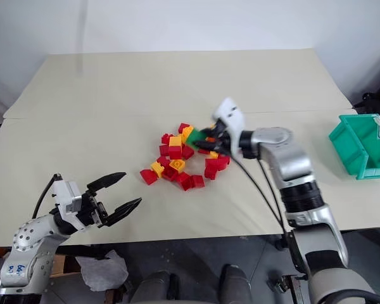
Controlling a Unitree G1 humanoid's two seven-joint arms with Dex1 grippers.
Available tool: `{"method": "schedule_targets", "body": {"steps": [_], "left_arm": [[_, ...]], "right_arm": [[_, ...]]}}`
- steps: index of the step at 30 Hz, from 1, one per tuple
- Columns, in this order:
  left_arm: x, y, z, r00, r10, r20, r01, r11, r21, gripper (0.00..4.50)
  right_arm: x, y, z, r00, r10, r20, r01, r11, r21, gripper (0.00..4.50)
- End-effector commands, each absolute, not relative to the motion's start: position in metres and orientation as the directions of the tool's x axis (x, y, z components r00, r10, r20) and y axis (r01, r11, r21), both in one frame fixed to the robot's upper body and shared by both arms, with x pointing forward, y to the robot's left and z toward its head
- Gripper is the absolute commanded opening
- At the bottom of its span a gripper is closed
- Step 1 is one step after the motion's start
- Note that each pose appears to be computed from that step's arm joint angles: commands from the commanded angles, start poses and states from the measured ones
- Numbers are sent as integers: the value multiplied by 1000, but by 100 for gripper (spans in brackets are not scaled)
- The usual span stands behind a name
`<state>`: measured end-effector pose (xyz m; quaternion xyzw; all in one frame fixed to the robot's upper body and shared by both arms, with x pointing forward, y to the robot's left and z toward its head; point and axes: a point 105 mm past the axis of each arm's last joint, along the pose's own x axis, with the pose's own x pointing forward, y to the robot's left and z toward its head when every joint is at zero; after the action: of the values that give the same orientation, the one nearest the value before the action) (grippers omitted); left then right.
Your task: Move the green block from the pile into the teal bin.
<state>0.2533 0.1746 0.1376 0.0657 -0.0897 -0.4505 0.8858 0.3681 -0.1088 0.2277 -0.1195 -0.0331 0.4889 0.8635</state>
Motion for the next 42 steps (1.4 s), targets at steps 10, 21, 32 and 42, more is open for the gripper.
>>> {"method": "schedule_targets", "body": {"steps": [10,21,32,42], "left_arm": [[273,129,165,358,-918,172,884,392,255,450],[288,112,179,253,-951,176,907,297,300,450],[285,124,174,298,-941,161,896,334,295,450],[291,168,164,473,-874,112,819,482,310,450]], "right_arm": [[320,-321,269,910,266,318,-164,936,-313,156],[314,-428,231,967,-205,154,242,926,-289,156],[330,-419,233,981,-109,158,147,956,-254,320],[318,-335,271,881,369,297,-228,880,-416,448]]}}
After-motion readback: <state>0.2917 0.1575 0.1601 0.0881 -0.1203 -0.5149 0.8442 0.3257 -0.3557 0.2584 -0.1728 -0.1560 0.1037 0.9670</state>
